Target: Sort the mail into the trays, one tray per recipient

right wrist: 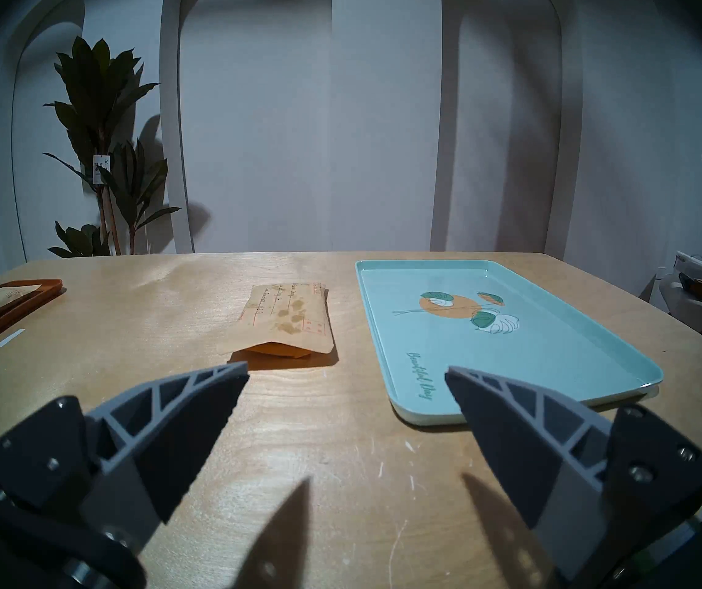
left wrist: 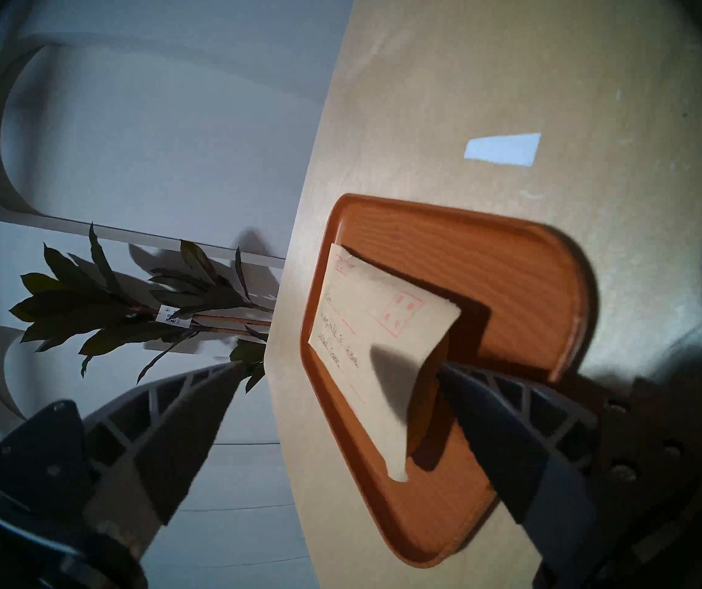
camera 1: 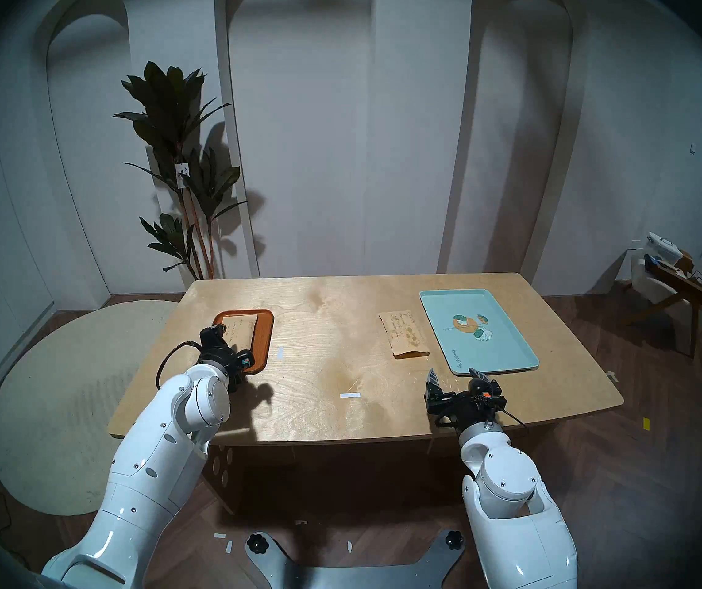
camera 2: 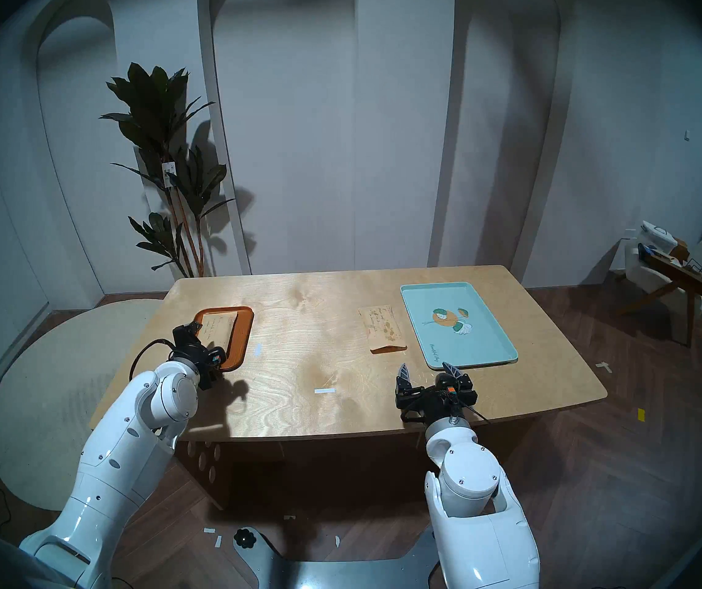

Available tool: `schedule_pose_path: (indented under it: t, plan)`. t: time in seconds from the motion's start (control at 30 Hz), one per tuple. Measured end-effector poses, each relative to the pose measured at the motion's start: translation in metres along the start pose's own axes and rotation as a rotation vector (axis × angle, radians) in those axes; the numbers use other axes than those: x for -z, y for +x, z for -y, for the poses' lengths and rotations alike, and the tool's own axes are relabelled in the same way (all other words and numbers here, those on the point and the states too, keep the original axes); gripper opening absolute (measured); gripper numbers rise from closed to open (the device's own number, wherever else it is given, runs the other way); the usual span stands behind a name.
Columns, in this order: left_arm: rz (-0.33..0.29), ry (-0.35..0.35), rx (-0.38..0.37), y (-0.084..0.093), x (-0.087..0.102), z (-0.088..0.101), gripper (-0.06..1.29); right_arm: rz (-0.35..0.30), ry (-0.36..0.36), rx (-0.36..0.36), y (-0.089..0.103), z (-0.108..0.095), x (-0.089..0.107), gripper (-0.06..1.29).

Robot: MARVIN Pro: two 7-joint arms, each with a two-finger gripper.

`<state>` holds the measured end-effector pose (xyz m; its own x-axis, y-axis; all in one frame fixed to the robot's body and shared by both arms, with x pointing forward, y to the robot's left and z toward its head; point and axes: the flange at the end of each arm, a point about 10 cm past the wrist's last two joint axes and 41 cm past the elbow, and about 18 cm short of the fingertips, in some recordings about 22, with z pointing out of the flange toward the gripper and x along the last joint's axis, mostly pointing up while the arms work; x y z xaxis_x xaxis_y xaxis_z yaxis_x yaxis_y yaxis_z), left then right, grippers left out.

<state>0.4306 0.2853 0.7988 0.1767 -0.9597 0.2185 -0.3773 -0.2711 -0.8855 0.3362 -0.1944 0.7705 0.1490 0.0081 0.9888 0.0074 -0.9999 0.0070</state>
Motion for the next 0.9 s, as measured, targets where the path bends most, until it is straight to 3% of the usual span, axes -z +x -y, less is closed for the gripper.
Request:
schedule_pose_path:
  t: [0.43,0.63,0.9]
  plan:
    - [-0.074,-0.069,-0.008,0.008,0.031,0.018,1.20,0.001,0.000,0.000,0.000,0.000,0.000,1.25]
    - [-0.167,-0.044,0.118,0.031,0.043,0.038,1.20,0.002,0.000,0.000,-0.001,0.000,0.000,1.25]
    - [-0.364,0.021,0.359,0.087,0.065,0.082,1.20,0.009,0.000,0.001,-0.004,0.000,0.000,1.25]
